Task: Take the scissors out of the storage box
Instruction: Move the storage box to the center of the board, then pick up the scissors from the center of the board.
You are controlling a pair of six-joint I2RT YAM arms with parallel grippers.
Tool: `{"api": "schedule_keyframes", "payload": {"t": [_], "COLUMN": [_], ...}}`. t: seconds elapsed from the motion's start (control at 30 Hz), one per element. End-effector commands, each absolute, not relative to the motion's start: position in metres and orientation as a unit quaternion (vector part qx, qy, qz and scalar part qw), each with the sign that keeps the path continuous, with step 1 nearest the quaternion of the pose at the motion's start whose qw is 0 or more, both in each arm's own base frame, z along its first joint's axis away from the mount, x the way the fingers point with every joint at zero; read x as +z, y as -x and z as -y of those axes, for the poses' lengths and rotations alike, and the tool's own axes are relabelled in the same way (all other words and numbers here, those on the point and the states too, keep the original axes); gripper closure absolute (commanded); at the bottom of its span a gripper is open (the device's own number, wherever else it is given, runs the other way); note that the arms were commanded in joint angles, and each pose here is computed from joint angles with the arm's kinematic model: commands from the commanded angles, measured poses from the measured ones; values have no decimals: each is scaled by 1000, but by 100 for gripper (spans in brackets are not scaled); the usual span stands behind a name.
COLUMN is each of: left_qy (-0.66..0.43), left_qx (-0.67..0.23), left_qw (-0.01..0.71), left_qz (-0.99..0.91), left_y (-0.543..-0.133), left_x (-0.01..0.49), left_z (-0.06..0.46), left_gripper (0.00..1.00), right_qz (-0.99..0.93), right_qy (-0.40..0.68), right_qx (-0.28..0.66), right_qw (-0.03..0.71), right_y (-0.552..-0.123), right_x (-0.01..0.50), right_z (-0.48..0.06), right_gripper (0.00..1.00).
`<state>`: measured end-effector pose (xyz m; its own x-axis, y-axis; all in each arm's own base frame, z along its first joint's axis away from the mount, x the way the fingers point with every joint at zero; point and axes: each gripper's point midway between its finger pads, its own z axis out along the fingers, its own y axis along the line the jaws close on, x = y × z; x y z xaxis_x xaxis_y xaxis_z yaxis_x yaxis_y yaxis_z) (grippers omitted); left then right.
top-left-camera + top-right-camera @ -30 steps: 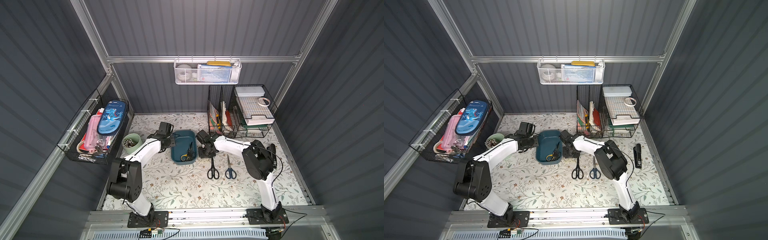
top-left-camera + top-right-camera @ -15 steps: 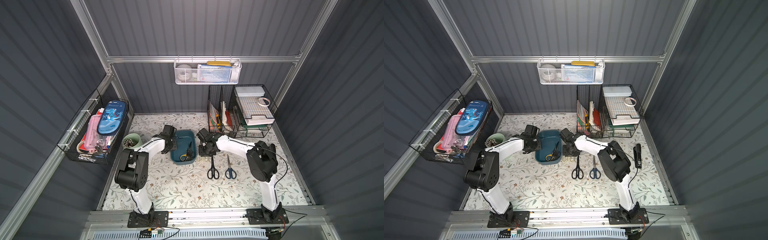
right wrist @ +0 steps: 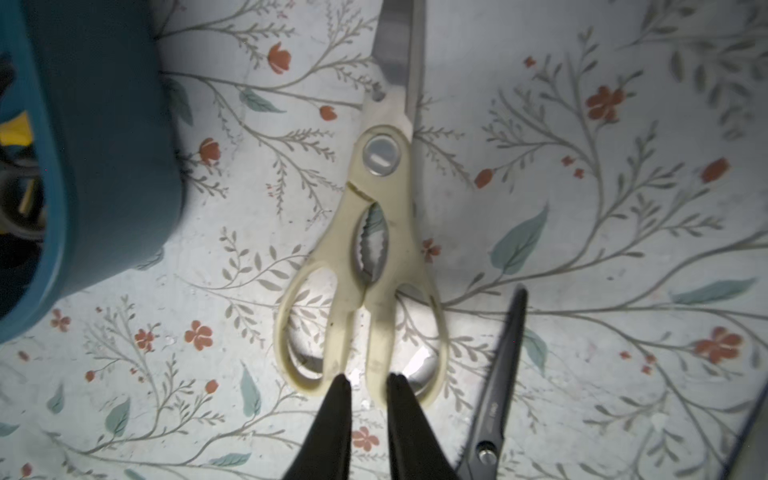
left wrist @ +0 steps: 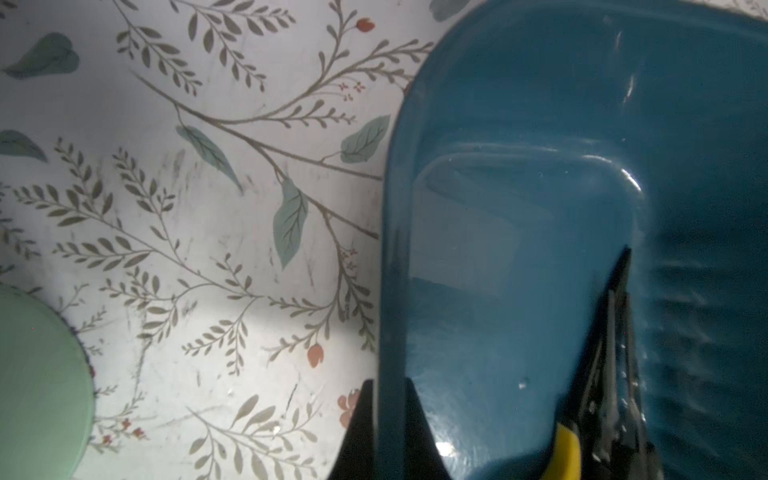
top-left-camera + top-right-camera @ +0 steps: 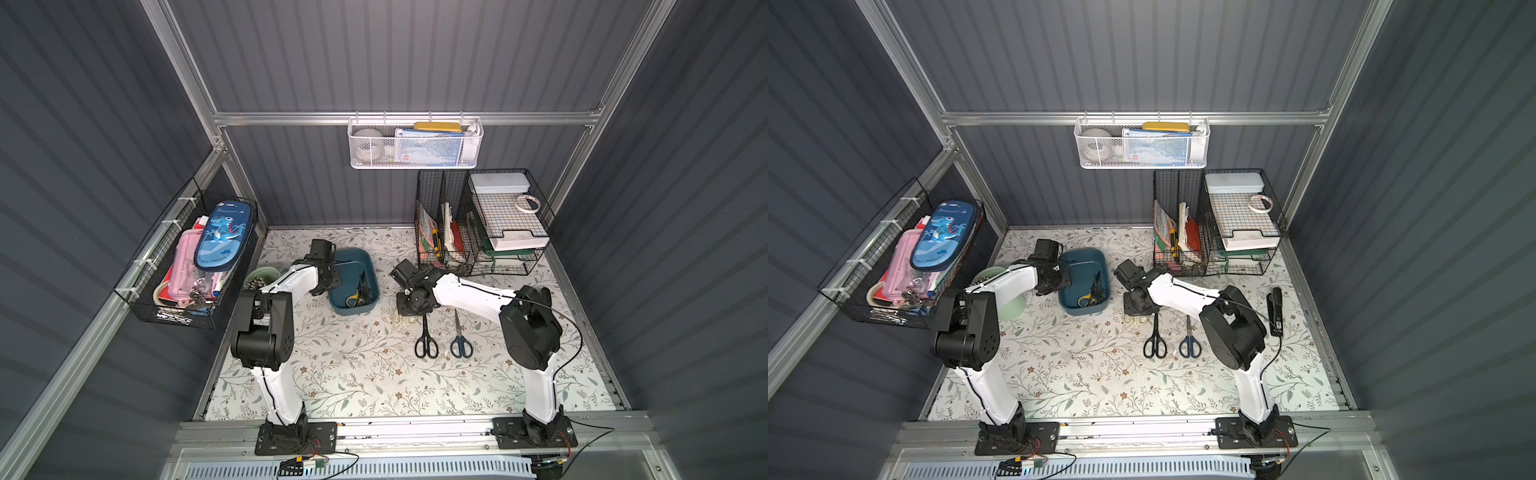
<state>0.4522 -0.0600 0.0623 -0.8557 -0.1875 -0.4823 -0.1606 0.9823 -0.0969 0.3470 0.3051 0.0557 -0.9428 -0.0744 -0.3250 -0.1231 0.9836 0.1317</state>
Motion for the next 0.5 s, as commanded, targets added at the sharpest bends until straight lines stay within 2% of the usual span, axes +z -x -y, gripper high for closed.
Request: {"api": "schedule_keyframes", "payload": {"t": [0.0, 0.13, 0.47], "left_qy": [81, 80, 76], "left_qx": [-32, -40, -55], "left_qw": [260, 279, 303], "left_qz": [-962, -956, -948], "left_y": [-454, -454, -454], "left_x": [70, 88, 122], "left_z": [64, 65, 68], "left_gripper": [88, 76, 73], "right_qz": [-982, -980, -984], "right_qy": [65, 88, 98], "right_qx": [9, -12, -15], "right_qw": [178, 179, 148], "right_y": [-353, -355, -355], "right_x": [51, 48, 22], "right_z": [-280, -277, -277], "right_gripper": [76, 72, 74]}}
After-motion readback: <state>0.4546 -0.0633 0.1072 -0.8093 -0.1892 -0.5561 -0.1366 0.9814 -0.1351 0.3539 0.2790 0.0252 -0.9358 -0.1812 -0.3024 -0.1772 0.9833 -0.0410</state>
